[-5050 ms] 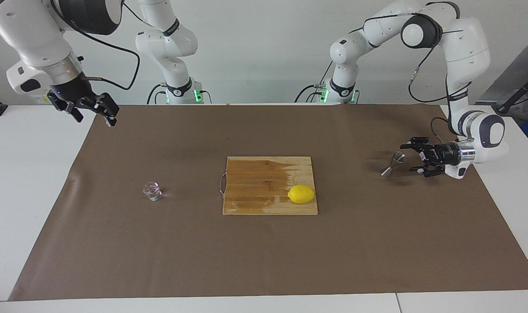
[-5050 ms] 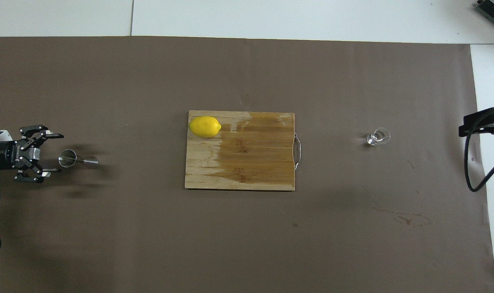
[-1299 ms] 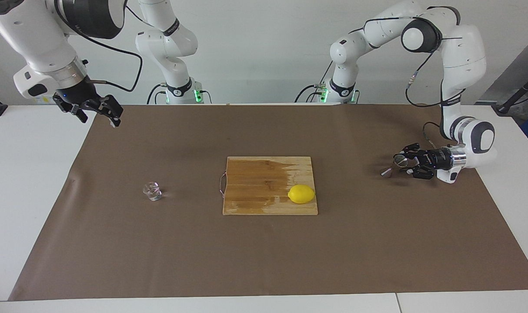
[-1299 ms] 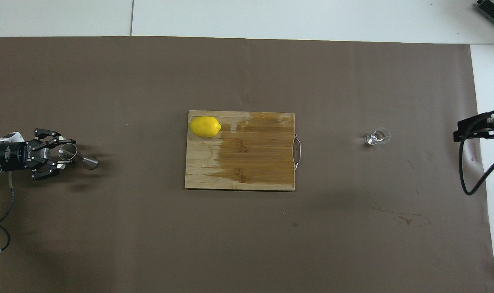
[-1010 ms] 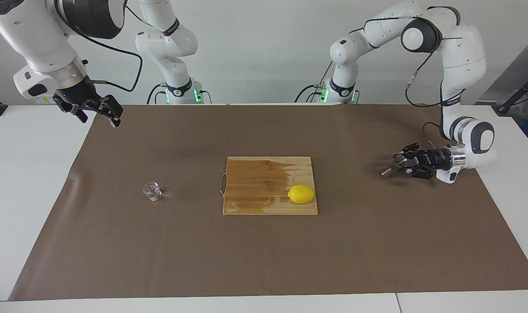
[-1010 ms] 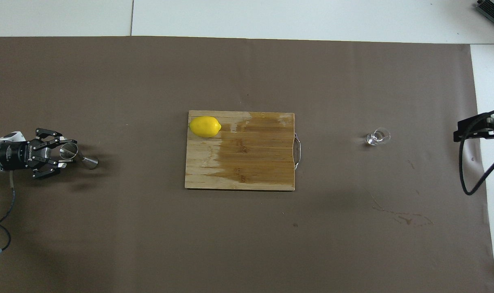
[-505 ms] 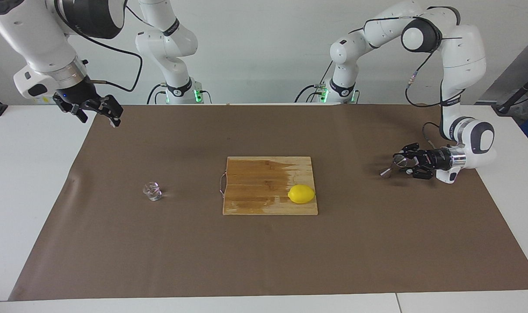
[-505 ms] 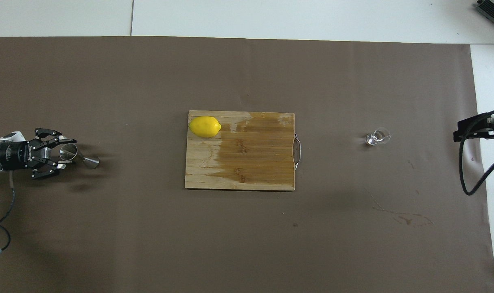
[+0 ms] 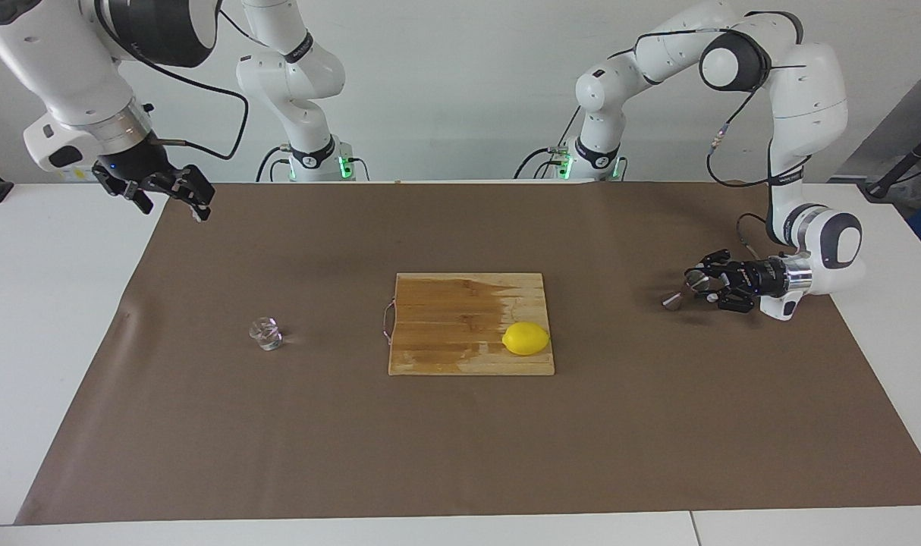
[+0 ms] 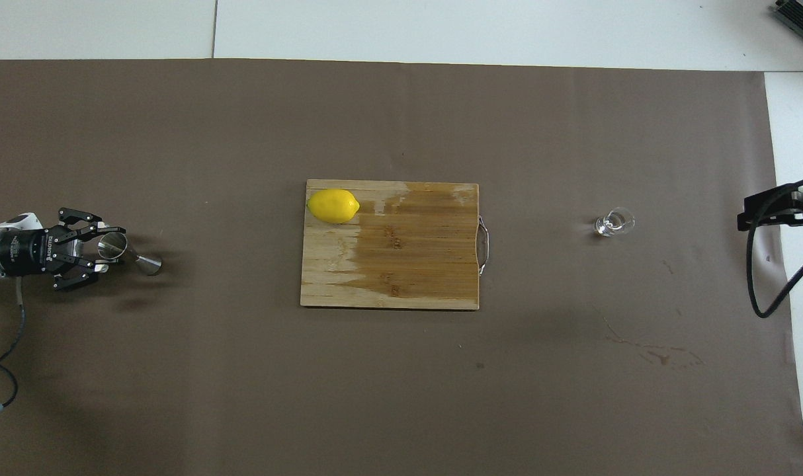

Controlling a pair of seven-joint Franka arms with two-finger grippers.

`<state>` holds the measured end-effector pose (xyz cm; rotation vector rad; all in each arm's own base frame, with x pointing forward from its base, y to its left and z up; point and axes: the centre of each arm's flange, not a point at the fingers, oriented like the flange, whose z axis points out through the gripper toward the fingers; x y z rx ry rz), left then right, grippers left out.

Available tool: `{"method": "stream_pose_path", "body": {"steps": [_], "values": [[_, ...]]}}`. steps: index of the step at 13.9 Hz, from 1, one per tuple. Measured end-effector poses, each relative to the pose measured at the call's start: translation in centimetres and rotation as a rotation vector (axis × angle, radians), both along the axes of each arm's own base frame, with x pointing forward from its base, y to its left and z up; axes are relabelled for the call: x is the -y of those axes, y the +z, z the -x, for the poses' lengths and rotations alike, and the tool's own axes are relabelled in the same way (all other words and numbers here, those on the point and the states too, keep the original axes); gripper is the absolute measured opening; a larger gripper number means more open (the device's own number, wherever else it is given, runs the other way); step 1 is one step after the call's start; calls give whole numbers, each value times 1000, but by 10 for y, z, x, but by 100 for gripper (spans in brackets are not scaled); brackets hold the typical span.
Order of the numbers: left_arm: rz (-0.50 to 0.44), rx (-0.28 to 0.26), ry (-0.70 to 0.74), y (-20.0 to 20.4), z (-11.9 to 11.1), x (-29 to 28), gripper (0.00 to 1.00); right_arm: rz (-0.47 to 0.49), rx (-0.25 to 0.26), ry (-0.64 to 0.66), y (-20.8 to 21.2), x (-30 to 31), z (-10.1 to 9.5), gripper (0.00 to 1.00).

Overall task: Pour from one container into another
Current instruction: 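Close the left gripper around the small metal cup, then carry the metal cup with the left gripper onto the wooden board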

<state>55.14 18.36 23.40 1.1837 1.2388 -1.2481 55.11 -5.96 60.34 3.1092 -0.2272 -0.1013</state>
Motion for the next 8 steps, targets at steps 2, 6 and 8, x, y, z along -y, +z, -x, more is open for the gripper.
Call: {"method": "stream_pose_path", "body": {"steps": [2,6,8], "values": [[6,5,-9,2,-2,4,51,0,0,0,0,0,0,100],[20,55,-48,26,-15,28,51,0,-1,0,0,0,0,100],[28,97,-72,51,-25,49,51,0,-1,0,0,0,0,100]]}}
